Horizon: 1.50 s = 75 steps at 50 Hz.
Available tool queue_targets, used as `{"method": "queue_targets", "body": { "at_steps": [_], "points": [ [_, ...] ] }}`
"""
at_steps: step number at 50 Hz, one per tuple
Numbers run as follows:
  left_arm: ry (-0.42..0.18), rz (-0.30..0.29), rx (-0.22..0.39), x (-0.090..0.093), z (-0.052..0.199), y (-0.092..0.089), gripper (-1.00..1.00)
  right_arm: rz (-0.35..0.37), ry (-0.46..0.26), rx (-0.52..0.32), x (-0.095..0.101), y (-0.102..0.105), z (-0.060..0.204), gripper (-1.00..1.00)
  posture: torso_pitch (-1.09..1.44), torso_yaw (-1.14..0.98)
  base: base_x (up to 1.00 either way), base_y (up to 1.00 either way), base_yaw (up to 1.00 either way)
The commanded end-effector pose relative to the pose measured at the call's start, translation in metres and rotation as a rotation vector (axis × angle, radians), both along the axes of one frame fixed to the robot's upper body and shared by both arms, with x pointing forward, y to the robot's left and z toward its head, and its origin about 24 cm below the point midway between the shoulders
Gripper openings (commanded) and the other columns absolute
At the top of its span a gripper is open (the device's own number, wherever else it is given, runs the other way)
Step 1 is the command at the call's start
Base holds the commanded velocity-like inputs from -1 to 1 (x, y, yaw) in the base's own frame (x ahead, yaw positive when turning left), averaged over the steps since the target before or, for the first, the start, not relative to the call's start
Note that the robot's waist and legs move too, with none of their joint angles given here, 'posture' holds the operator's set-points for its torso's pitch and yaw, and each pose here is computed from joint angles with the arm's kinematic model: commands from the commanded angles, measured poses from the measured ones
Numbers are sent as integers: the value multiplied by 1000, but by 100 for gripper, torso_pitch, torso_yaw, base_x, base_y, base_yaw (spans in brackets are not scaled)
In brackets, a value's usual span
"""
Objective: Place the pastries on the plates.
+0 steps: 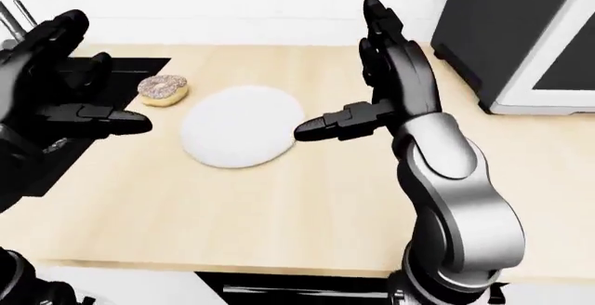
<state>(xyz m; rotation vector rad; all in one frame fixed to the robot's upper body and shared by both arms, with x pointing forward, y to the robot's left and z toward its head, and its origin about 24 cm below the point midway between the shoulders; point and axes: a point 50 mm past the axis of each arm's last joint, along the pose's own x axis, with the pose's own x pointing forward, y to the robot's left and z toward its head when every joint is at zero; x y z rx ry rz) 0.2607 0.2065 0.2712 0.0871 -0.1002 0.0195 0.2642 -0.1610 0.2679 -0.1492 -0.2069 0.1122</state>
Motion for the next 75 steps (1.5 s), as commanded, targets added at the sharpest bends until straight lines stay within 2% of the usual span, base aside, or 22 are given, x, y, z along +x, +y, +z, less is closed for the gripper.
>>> {"method": "queue_targets", "body": {
  "at_steps": [1,24,36,44,50,56,62,66,69,70,72,75],
  "points": [
    [-118,-2,8,-4,21,1,100,-16,-93,-7,-6,-1,16,100,0,0,19,0,0],
    [-127,28,5,1,39,13,100,-13,-115,-44,-5,4,34,100,0,0,32,12,0],
    [-130,34,-3,1,42,17,100,-15,-132,-30,-6,2,38,100,0,0,23,15,0],
    [-111,36,5,13,38,12,100,-29,-125,-30,-6,-4,35,100,0,0,0,0,0],
    [-85,61,26,34,31,15,100,-32,-117,-34,-5,-7,28,100,0,0,0,0,0],
    [-68,97,66,62,27,15,100,-32,-115,-33,-2,-6,26,100,0,0,0,0,0],
    [-53,110,116,93,27,6,100,-30,-110,-34,1,-6,23,100,0,0,0,0,0],
    [-12,133,202,111,20,6,100,-33,-109,-32,-1,-6,23,100,0,0,0,0,0],
    [14,175,330,123,10,13,100,-35,-110,-30,0,-6,23,100,0,0,0,0,0],
    [31,175,357,130,4,15,100,-35,-111,-25,0,-6,23,100,0,0,0,0,0],
    [39,206,403,140,-1,19,100,-37,-112,-22,2,-4,24,100,0,0,0,0,0],
    [43,212,451,148,0,24,100,-33,-107,-26,3,-2,21,100,0,0,0,0,0]
  ]
}}
